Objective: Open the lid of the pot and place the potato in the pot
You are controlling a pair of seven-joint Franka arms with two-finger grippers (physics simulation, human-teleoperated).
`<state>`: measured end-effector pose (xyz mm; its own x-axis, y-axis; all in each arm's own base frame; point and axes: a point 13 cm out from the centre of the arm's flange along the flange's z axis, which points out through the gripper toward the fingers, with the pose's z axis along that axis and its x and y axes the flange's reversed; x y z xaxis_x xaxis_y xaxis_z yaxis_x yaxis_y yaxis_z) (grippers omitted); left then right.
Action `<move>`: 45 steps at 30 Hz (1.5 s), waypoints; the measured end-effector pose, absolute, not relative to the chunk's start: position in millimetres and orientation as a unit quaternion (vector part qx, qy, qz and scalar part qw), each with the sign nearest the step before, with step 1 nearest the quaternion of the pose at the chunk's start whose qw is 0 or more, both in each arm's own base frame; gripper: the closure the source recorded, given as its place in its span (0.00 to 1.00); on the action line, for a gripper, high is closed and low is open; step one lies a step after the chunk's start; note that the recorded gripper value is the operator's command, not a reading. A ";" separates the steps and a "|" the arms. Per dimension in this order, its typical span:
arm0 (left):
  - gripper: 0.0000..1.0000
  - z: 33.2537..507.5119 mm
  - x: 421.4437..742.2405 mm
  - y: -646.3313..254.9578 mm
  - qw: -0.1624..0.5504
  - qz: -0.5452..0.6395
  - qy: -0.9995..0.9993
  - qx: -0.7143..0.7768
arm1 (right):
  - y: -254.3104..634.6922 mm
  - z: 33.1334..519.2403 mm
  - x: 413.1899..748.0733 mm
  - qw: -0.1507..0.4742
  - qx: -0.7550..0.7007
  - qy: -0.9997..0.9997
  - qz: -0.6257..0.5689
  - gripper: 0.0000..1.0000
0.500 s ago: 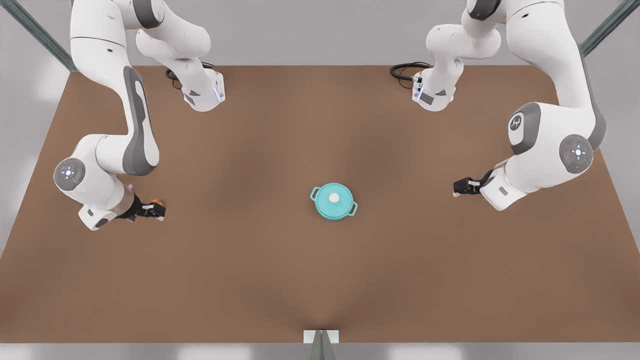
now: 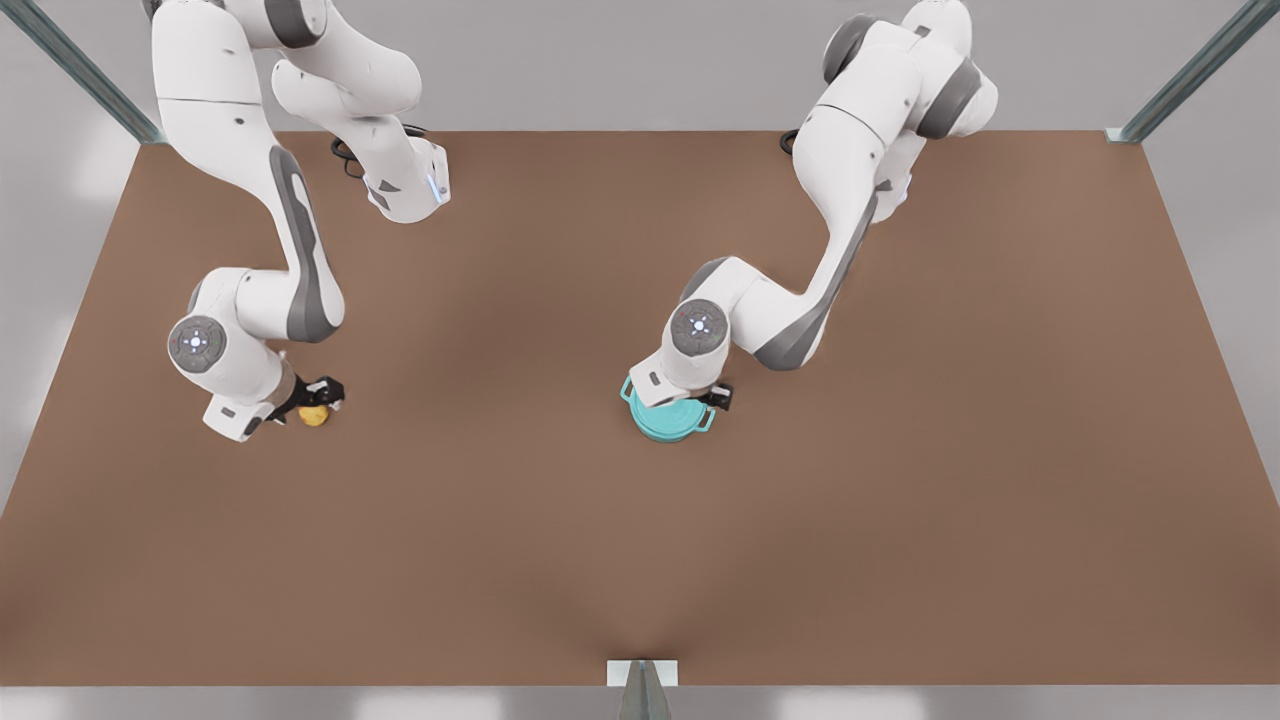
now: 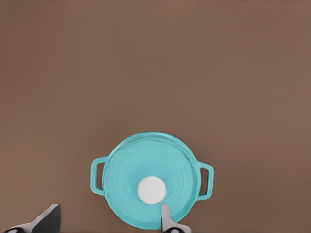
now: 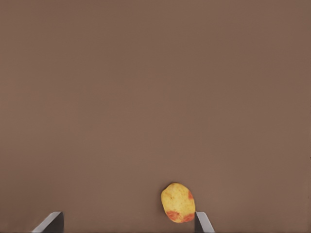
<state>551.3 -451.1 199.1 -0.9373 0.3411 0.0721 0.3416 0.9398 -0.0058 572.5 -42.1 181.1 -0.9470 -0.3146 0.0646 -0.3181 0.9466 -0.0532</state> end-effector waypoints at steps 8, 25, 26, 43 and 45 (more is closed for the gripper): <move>0.00 141.7 532.8 -461.3 0.029 -0.013 -0.995 -0.093 | -81.8 125.4 585.8 0.022 0.219 -0.975 0.041 0.00; 0.73 107.5 526.7 -470.9 0.004 -0.009 -1.000 0.009 | -95.1 74.5 542.5 0.037 0.332 -0.942 0.030 0.00; 0.74 108.7 527.2 -471.0 0.003 -0.009 -1.000 0.013 | -95.8 72.7 537.6 0.036 0.336 -0.941 0.029 0.00; 0.00 71.6 671.3 -191.3 0.047 -0.085 -0.992 0.084 | -109.7 44.5 537.1 0.007 0.387 -0.921 0.045 0.00; 0.00 67.4 669.5 -191.7 0.053 -0.082 -0.993 0.063 | -107.6 43.8 538.3 0.006 0.393 -0.918 0.046 0.01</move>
